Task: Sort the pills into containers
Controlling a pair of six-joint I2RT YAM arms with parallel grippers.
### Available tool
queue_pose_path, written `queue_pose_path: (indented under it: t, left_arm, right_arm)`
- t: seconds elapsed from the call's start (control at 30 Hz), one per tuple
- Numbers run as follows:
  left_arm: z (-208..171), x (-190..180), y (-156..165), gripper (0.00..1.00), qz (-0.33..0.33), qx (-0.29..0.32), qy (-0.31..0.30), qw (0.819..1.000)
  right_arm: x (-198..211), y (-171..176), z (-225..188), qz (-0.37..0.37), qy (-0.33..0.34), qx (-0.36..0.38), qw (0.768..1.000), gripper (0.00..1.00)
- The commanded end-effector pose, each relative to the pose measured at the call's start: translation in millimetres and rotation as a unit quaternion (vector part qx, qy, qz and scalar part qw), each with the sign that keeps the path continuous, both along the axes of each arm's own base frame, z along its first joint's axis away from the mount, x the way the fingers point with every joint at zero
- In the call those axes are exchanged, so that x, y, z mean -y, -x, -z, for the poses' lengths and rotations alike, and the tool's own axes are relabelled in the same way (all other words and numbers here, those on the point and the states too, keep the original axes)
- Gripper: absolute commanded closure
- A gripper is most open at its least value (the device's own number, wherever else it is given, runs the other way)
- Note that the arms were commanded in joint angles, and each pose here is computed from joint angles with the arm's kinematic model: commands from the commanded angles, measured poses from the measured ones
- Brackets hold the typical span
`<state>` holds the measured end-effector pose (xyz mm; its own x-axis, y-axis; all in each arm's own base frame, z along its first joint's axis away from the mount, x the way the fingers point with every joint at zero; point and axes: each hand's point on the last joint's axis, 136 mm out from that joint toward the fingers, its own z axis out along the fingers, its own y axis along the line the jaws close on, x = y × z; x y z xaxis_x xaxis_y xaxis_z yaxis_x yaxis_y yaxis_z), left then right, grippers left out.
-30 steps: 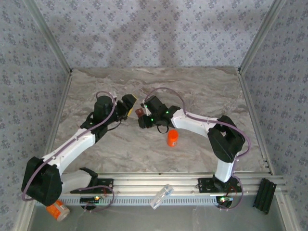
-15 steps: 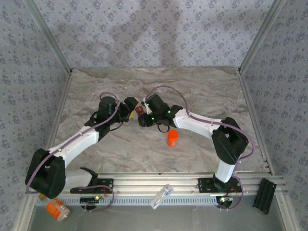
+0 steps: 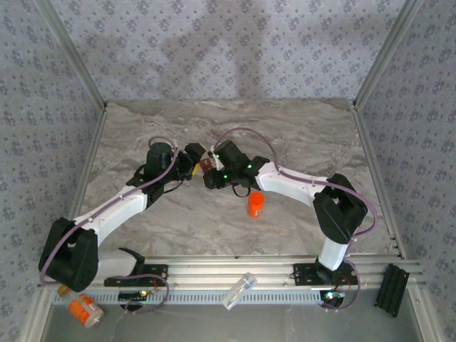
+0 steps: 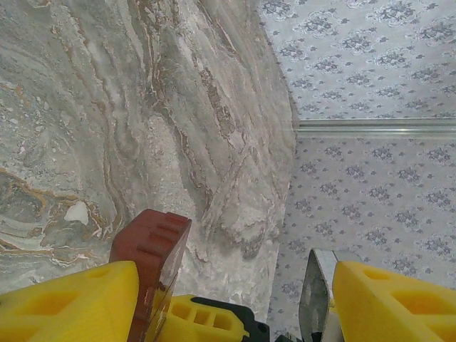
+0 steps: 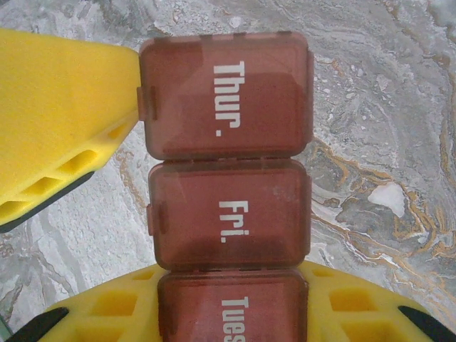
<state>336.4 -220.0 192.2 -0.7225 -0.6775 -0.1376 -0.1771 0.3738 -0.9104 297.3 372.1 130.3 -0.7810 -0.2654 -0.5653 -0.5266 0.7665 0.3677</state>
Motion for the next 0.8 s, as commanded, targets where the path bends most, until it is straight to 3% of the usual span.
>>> queue_pose_path:
  t: [0.0, 0.23, 0.53, 0.77]
  left_arm:
    - [-12.8, 5.9, -2.2, 0.28, 0.007, 0.017, 0.016, 1.0]
    - [-17.7, 11.8, -1.7, 0.28, 0.013, 0.018, 0.029, 0.999]
    - [-58.0, 32.3, 6.9, 0.28, 0.036, 0.035, 0.099, 0.994]
    - [-75.9, 21.7, 7.7, 0.27, 0.021, 0.062, 0.077, 0.995]
  right_arm:
    - [-7.6, 2.8, -10.1, -0.009, -0.012, 0.003, 1.0, 0.71]
    - [-10.3, 5.1, -8.5, -0.013, -0.011, 0.001, 1.0, 0.71]
    - [-11.0, 0.9, 0.3, -0.011, -0.004, -0.004, 1.0, 0.71]
    - [-7.6, -0.1, 5.5, -0.008, 0.001, -0.007, 1.0, 0.72]
